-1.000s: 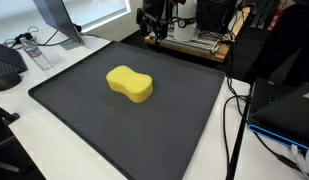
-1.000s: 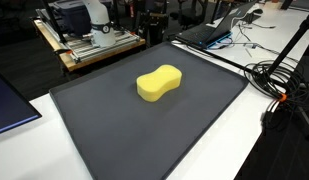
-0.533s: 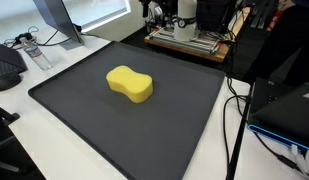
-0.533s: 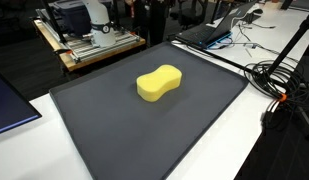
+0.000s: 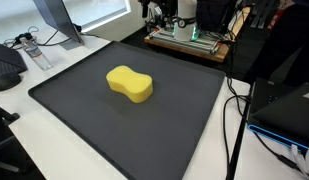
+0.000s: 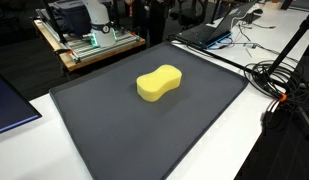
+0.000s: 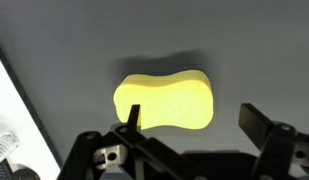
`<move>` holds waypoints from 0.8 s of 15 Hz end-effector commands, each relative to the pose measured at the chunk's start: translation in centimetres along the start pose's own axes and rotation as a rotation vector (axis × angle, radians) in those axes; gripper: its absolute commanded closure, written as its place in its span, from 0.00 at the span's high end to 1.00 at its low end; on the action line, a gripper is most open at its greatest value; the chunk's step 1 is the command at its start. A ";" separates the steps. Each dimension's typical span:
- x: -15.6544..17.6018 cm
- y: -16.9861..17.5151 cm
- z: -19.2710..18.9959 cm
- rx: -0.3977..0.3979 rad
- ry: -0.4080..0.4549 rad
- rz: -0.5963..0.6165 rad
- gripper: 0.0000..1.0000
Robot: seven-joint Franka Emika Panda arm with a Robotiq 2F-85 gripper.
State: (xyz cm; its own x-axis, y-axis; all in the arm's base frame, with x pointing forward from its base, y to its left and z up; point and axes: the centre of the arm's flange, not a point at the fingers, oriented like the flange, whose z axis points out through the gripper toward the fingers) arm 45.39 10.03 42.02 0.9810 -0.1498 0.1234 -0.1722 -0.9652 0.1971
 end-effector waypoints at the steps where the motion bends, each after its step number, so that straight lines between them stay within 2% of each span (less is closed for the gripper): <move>1: 3.6 -1.4 -0.3 -0.022 -0.020 -0.115 1.00; 7: 10.3 -4.1 0.1 0.007 -0.051 -0.435 1.00; 12: 14.3 -6.2 3.2 0.023 -0.104 -0.602 1.00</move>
State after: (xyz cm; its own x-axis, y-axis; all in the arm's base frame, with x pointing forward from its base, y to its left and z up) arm 56.72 12.59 40.23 0.9425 0.3308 -0.0471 0.3331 -0.9192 0.2102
